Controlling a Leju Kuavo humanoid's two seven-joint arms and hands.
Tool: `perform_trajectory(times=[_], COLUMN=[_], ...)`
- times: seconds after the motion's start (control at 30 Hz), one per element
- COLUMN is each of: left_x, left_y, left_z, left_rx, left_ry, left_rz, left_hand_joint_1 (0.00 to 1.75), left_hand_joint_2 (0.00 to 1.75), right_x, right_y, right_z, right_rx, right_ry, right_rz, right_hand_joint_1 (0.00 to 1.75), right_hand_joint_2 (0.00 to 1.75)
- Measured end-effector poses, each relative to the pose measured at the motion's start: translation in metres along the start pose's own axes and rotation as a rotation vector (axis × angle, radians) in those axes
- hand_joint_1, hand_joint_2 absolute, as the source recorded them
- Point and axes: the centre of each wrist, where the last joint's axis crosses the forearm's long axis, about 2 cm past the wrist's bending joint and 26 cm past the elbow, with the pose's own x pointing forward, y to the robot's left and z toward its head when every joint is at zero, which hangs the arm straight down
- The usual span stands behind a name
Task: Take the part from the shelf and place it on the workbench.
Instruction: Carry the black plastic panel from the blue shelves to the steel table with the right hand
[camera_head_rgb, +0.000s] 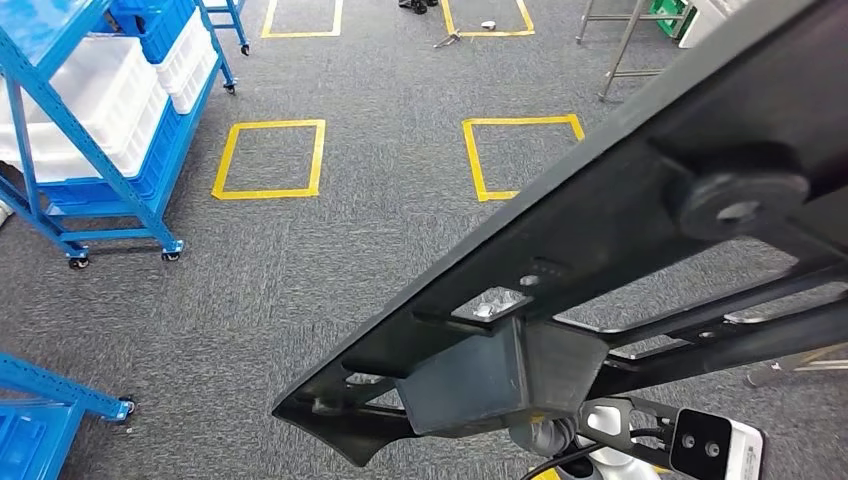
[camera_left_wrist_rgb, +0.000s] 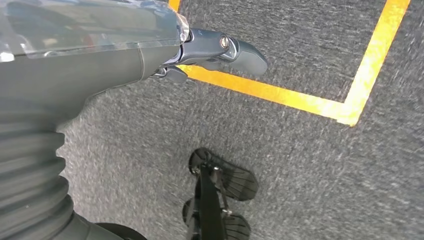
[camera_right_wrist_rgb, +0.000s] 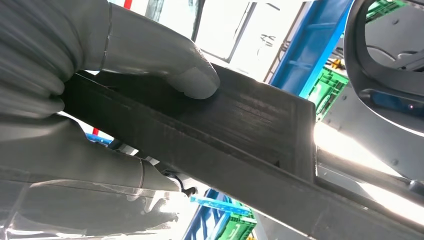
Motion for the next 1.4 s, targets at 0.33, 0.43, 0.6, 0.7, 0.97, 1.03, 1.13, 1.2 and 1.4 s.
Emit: perform_trajectory(times=[0.33,0.43,0.6,0.7,0.97,1.03,1.13,1.2,1.4], left_x=[-0.003,-0.002,0.000,-0.001,0.004,0.007,0.008,0.008,0.014], left_y=[0.000,0.001,0.009,0.017,0.028,0.030,0.034,0.035,0.030], left_z=[0.001,0.001,-0.002,-0.003,-0.006,-0.007,-0.008,-0.008,-0.009], left_rx=[0.000,0.007,0.014,0.022,0.044,0.055,0.062,0.059,0.013], left_ry=[0.004,0.000,-0.023,-0.040,-0.067,-0.060,-0.049,-0.046,-0.068], left_rz=[-0.008,-0.009,-0.004,-0.002,0.017,0.005,-0.008,-0.012,-0.029], left_hand_joint_1=[0.00,0.00,0.00,0.00,0.00,0.00,0.00,0.00,0.00], left_hand_joint_2=[1.75,1.75,1.75,1.75,1.75,1.75,1.75,1.75,1.75], right_x=[-0.002,-0.002,0.002,0.002,0.003,0.005,0.007,0.008,0.003], right_y=[-0.002,-0.002,0.002,0.003,0.002,0.000,-0.004,-0.004,-0.009], right_z=[0.001,0.001,0.001,0.001,0.001,0.003,0.007,0.010,0.023], right_rx=[-0.008,-0.010,-0.021,-0.016,0.014,0.010,-0.005,-0.023,-0.080], right_ry=[0.007,0.007,-0.001,-0.001,-0.016,-0.009,0.002,0.014,0.074], right_rz=[0.003,0.004,0.016,0.007,-0.040,-0.022,0.010,0.024,0.075], right_hand_joint_1=[1.75,1.75,1.75,1.75,1.75,1.75,1.75,1.75,1.75], right_hand_joint_2=[1.75,1.75,1.75,1.75,1.75,1.75,1.75,1.75,1.75])
